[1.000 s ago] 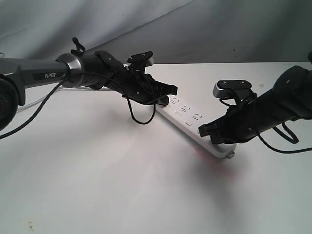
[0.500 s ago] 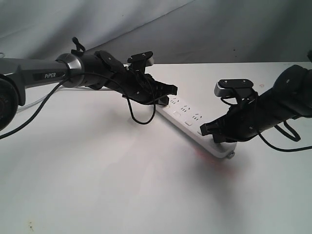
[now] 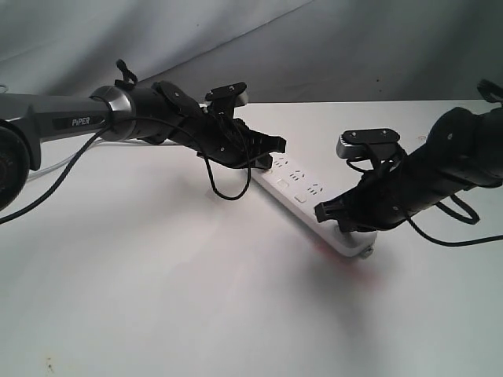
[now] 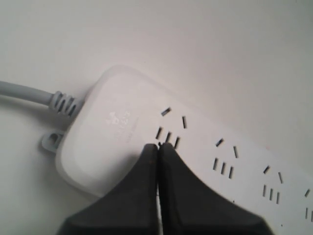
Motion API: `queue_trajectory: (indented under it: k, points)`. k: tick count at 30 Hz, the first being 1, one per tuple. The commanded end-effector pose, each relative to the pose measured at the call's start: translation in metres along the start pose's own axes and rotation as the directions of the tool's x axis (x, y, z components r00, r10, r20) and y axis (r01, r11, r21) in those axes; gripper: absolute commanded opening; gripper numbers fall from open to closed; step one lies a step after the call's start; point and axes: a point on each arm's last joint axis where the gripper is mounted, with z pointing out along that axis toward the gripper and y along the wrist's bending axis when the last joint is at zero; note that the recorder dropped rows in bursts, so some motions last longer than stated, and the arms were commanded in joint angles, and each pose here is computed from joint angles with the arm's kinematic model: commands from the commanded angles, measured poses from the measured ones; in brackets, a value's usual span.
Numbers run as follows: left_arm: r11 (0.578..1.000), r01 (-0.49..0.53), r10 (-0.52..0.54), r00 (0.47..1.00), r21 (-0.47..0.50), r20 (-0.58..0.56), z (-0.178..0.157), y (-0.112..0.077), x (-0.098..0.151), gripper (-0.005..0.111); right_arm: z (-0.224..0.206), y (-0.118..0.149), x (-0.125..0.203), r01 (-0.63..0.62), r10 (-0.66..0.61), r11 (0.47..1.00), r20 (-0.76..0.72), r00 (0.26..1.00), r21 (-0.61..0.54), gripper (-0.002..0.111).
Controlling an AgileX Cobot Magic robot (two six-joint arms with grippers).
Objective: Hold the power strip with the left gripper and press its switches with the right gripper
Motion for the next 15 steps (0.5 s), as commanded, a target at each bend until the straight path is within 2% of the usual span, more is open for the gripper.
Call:
queue_trajectory:
  k: [1,5,10,15]
  points:
    - [1.0,0.001,-0.001,1.0,0.004,0.003,0.001,-0.002,-0.001,0.0,0.009,0.001,0.01,0.057,-0.056,0.998,-0.062,0.997,0.014,0.0]
    - [1.0,0.001,-0.001,1.0,0.004,0.003,0.001,-0.002,-0.001,0.0,0.003,0.009,0.004,0.081,-0.081,0.996,-0.001,0.997,0.023,0.0]
    - [1.0,0.001,-0.001,1.0,0.004,0.003,0.001,-0.002,-0.001,0.0,-0.023,0.015,-0.008,0.09,-0.092,0.996,0.093,0.991,0.025,0.0]
    - [1.0,0.001,-0.001,1.0,0.004,0.003,0.001,-0.002,-0.001,0.0,-0.026,0.017,-0.004,0.083,-0.083,0.997,0.057,0.995,0.005,0.0]
